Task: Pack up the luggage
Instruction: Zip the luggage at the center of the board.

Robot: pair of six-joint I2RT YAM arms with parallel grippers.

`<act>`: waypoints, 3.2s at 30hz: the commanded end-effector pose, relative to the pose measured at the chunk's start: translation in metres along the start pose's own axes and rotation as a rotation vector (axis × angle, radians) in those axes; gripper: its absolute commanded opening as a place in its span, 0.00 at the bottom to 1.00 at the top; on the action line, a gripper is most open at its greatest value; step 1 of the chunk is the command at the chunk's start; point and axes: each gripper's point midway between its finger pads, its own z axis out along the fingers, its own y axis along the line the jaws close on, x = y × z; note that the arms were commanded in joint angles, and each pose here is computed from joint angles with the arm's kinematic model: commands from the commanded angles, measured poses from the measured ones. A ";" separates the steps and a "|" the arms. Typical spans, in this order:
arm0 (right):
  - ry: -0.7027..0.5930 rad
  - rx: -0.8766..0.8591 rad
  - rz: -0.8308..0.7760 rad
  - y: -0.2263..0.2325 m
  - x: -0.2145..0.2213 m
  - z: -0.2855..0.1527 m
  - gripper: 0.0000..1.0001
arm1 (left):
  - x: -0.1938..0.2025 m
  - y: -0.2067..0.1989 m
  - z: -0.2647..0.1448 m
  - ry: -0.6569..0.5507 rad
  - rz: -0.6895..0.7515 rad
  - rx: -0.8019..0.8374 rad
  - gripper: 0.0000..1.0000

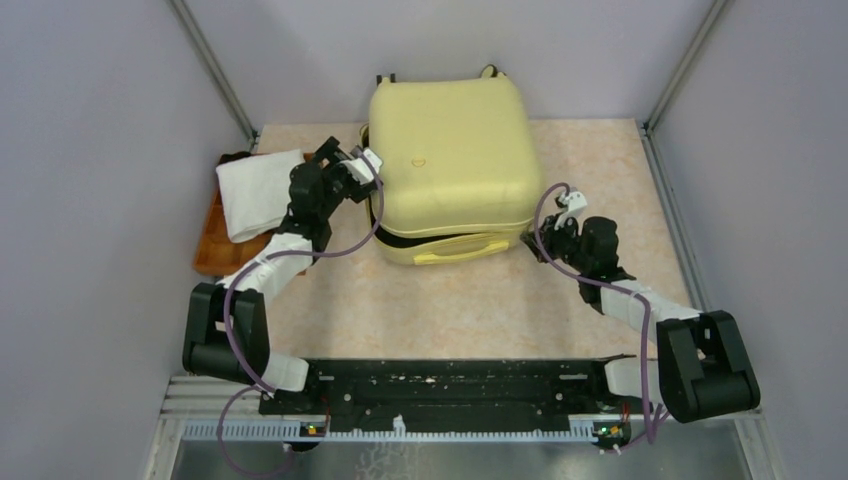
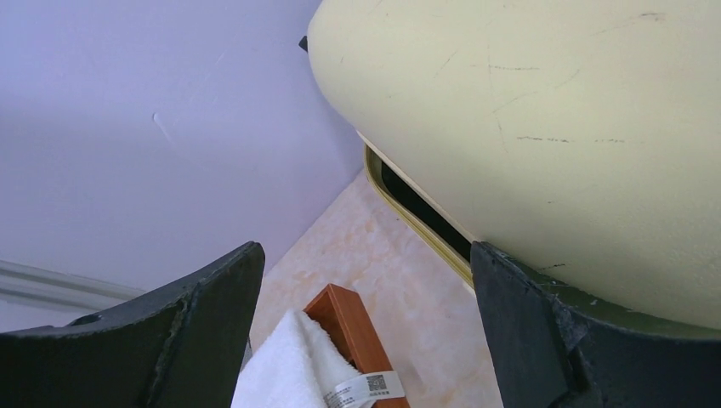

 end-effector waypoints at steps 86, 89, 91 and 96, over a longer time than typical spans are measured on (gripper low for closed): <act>-0.040 -0.115 -0.061 0.096 -0.049 -0.013 0.00 | -0.001 -0.164 -0.056 0.327 -1.314 0.848 0.00; -0.074 -0.148 -0.070 0.121 -0.058 -0.004 0.00 | -0.004 -0.175 -0.067 0.336 -1.345 0.884 0.00; -0.072 -0.188 -0.084 0.143 -0.058 0.005 0.00 | -0.008 -0.181 -0.072 0.333 -1.353 0.908 0.00; -0.066 -0.276 -0.125 0.192 -0.051 0.013 0.00 | -0.017 -0.194 -0.084 0.330 -1.380 0.953 0.00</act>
